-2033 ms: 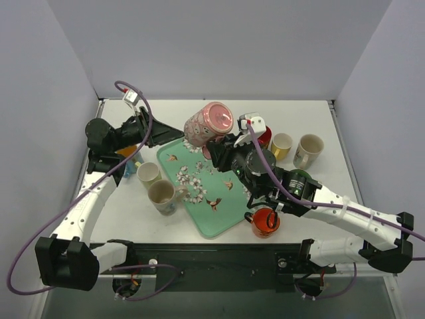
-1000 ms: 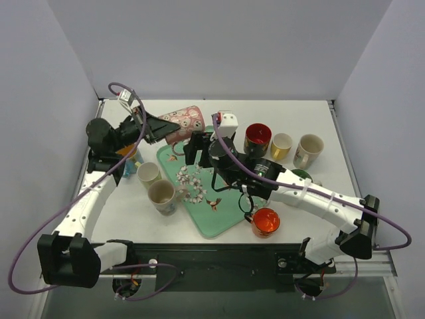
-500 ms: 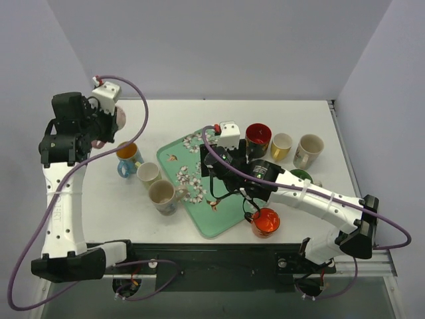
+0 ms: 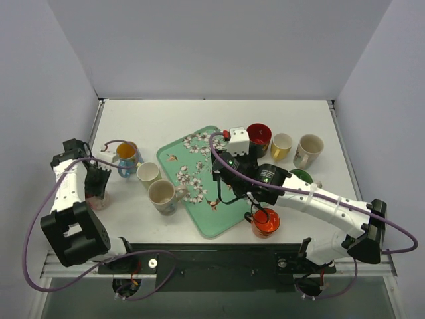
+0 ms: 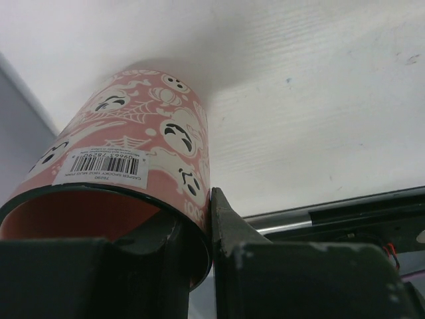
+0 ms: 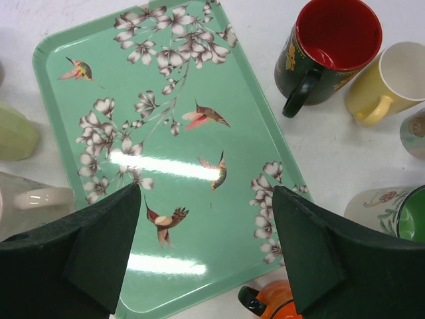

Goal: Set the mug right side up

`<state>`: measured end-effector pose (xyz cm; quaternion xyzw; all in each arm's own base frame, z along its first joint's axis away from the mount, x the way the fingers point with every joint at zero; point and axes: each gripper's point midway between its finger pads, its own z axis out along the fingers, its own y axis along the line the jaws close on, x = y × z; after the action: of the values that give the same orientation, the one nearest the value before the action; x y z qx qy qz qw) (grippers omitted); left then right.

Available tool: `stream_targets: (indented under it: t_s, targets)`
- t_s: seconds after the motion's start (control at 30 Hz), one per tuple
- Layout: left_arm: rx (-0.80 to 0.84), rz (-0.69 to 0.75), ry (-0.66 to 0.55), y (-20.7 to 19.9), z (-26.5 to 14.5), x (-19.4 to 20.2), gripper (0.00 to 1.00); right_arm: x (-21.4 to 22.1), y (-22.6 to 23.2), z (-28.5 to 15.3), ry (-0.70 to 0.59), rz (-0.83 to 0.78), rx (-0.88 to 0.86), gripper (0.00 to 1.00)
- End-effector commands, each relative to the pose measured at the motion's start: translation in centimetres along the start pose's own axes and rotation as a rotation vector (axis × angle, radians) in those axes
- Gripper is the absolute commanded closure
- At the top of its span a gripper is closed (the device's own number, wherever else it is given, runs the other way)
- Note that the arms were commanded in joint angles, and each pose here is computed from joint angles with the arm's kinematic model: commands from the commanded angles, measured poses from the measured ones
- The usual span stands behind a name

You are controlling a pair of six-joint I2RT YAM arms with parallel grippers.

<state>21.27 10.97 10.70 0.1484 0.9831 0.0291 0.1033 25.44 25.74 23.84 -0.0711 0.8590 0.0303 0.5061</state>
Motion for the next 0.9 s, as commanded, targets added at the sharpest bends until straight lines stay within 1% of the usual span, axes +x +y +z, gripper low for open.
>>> stream_targets:
  t_s: [0.0, 0.17, 0.2, 0.23, 0.27, 0.33, 0.37, 0.4, 0.43, 0.47, 0.5, 0.53, 0.57, 0.6, 0.63, 0.67, 0.7, 0.73, 0.77, 0.8, 0.83, 0.87]
  targets:
    - [-0.04, 0.06, -0.192, 2.0, 1.0, -4.6, 1.0, -1.1, -2.4, -0.5, -0.045, 0.015, 0.07, 0.25]
    - [0.009, 0.075, -0.227, 1.4, 2.1, -5.2, 1.0, -0.4, -4.5, 0.2, -0.03, 0.059, 0.111, 0.24]
    - [0.014, 0.079, -0.228, 1.3, 2.2, -5.1, 0.98, 0.0, -5.2, 0.5, -0.021, 0.062, 0.127, 0.24]
    - [0.022, 0.08, -0.233, 1.1, 2.3, -5.2, 0.89, -0.1, -5.6, 0.4, -0.023, 0.071, 0.131, 0.24]
    - [0.025, 0.078, -0.233, 1.1, 2.3, -5.2, 0.78, 0.4, -6.1, 0.7, -0.013, 0.072, 0.144, 0.24]
    - [0.02, 0.081, -0.246, 1.1, 2.1, -5.3, 0.63, 0.5, -7.1, 0.7, -0.014, 0.093, 0.161, 0.24]
    - [0.018, 0.083, -0.259, 1.0, 1.9, -5.4, 0.61, 0.8, -7.6, 0.6, -0.012, 0.099, 0.163, 0.24]
    - [0.012, 0.086, -0.268, 1.0, 1.7, -5.4, 0.55, 0.7, -8.1, 0.5, -0.015, 0.115, 0.171, 0.24]
    - [0.003, 0.089, -0.286, 1.1, 1.2, -5.7, 0.53, 1.0, -8.5, 0.5, -0.011, 0.12, 0.175, 0.24]
    - [0.002, 0.08, -0.294, 1.0, 0.8, -5.8, 0.47, 0.8, -9.3, 0.4, -0.016, 0.135, 0.187, 0.24]
    - [-0.015, 0.075, -0.328, 1.3, -0.3, -6.5, 0.4, 1.0, -9.8, 0.5, -0.014, 0.14, 0.196, 0.24]
    - [-0.02, 0.045, -0.35, 1.3, -1.0, -7.0, 0.4, 0.8, -10.8, 0.4, -0.019, 0.16, 0.212, 0.24]
    - [-0.052, 0.039, -0.416, 1.8, -2.9, -8.2, 0.4, 1.3, -11.5, 0.5, -0.009, 0.163, 0.228, 0.23]
    - [-0.082, -0.015, -0.482, 2.4, -4.0, -9.5, 0.4, 1.0, -12.9, 0.4, -0.017, 0.195, 0.26, 0.23]
    - [-0.13, -0.039, -0.554, 2.9, -5.8, -10.5, 0.39, 1.6, -13.8, 0.3, -0.004, 0.199, 0.287, 0.23]
    - [-0.158, -0.111, -0.647, 3.4, -7.3, -12.2, 0.33, 1.3, -15.3, 0.0, -0.016, 0.232, 0.32, 0.23]
    - [-0.173, -0.146, -0.707, 3.3, -8.8, -12.9, 0.31, 1.9, -16.1, -0.1, -0.008, 0.237, 0.344, 0.23]
    - [-0.178, -0.179, -0.784, 3.0, -10.1, -14.4, 0.28, 1.8, -17.6, -0.5, -0.023, 0.264, 0.376, 0.23]
    - [-0.181, -0.195, -0.83, 2.4, -11.3, -14.9, 0.28, 2.3, -18.3, -0.6, -0.025, 0.268, 0.398, 0.23]
    - [-0.154, -0.194, -0.885, 0.8, -12.2, -16.5, 0.27, 2.2, -19.8, -1.3, -0.047, 0.293, 0.432, 0.23]
    - [-0.149, -0.188, -0.923, -0.1, -13.1, -17.2, 0.27, 2.6, -21.3, -1.4, -0.058, 0.299, 0.488, 0.22]
    - [-0.091, -0.171, -0.963, -2.7, -13.3, -18.7, 0.27, 2.7, -22.2, -2.2, -0.082, 0.316, 0.506, 0.21]
